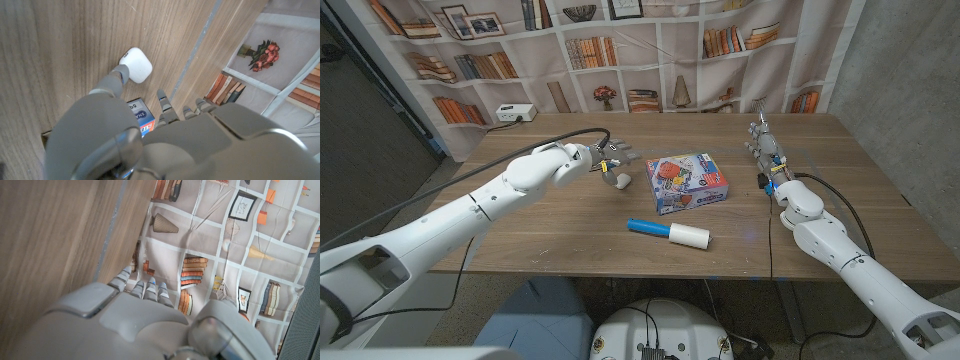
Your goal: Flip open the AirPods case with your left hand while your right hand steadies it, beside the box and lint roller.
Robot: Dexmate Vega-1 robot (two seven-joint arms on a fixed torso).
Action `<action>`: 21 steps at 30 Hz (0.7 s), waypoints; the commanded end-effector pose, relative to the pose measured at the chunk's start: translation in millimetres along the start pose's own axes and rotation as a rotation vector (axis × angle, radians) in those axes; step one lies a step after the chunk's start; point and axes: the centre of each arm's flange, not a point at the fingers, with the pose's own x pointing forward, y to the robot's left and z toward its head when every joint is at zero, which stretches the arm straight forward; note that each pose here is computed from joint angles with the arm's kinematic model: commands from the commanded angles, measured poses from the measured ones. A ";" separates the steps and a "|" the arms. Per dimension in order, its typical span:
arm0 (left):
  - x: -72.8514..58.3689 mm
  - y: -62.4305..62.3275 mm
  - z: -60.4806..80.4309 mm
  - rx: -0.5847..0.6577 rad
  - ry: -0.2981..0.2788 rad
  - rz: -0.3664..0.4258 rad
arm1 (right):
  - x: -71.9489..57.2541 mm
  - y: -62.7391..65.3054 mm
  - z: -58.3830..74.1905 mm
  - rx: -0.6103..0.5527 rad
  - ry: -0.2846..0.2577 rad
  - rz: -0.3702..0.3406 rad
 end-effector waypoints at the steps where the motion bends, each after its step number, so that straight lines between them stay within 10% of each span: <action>1: -0.5 -3.0 -2.1 -0.006 -0.032 -0.017 | -0.7 0.1 -1.8 0.000 0.005 -0.003; 21: -1.5 -9.5 -4.2 0.017 -0.018 -0.074 | -1.6 4.0 -3.1 0.003 0.006 -0.004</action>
